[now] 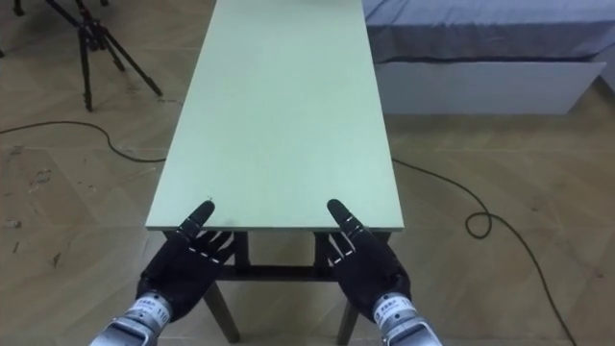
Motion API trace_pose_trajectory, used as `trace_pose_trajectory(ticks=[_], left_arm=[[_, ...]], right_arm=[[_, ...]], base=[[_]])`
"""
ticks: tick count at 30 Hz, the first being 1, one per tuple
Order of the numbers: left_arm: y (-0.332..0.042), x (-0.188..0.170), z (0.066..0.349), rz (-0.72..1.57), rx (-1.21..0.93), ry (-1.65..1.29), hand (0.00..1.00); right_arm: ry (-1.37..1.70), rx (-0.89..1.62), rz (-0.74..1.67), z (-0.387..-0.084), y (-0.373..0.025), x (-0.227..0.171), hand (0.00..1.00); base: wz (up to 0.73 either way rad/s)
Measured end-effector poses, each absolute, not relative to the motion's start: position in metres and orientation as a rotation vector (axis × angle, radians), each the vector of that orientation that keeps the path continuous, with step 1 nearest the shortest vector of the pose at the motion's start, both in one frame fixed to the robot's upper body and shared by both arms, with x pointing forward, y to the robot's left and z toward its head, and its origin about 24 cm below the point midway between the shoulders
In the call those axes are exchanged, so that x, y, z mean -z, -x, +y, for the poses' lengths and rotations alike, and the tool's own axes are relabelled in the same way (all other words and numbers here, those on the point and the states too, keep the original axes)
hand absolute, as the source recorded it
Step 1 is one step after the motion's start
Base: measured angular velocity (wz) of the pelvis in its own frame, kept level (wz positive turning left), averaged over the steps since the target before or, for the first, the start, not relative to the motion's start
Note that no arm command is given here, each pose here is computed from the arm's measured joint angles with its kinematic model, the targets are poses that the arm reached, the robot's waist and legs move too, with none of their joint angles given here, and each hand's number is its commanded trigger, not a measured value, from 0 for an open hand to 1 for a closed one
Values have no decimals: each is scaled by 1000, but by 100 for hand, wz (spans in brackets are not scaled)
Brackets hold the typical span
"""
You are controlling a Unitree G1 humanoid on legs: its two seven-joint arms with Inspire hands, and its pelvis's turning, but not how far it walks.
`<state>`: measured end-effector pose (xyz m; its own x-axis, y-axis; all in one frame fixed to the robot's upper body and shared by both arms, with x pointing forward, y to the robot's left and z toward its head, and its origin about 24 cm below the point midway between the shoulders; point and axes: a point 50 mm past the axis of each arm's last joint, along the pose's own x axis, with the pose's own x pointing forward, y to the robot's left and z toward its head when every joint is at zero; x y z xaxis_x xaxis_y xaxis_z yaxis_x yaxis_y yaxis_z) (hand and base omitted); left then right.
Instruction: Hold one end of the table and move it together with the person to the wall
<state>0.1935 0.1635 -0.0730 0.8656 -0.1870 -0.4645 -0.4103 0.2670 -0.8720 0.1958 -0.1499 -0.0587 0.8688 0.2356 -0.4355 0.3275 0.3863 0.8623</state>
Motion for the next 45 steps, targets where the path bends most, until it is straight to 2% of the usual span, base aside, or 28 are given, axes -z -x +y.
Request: trace_pose_trajectory(ticks=[19,20,21,22,23,45], left_arm=[[-196,81,155,569,-245,1384,0],[-196,81,154,567,-246,1386,3],[-196,81,154,566,-247,1387,60],[-196,81,153,568,-250,1386,72],[-196,82,154,569,-255,1384,100],[-207,71,142,548,-199,1356,100]], right_arm=[[-1285,148,541,-145,-206,54,0],[-1283,148,535,-144,-208,53,0],[-1285,147,531,-144,-209,52,43],[-1292,147,526,-142,-211,51,100],[-1300,149,525,-141,-211,51,100],[-1262,269,569,-141,-208,57,100]], base=[[0],[0],[0],[0],[0],[0]])
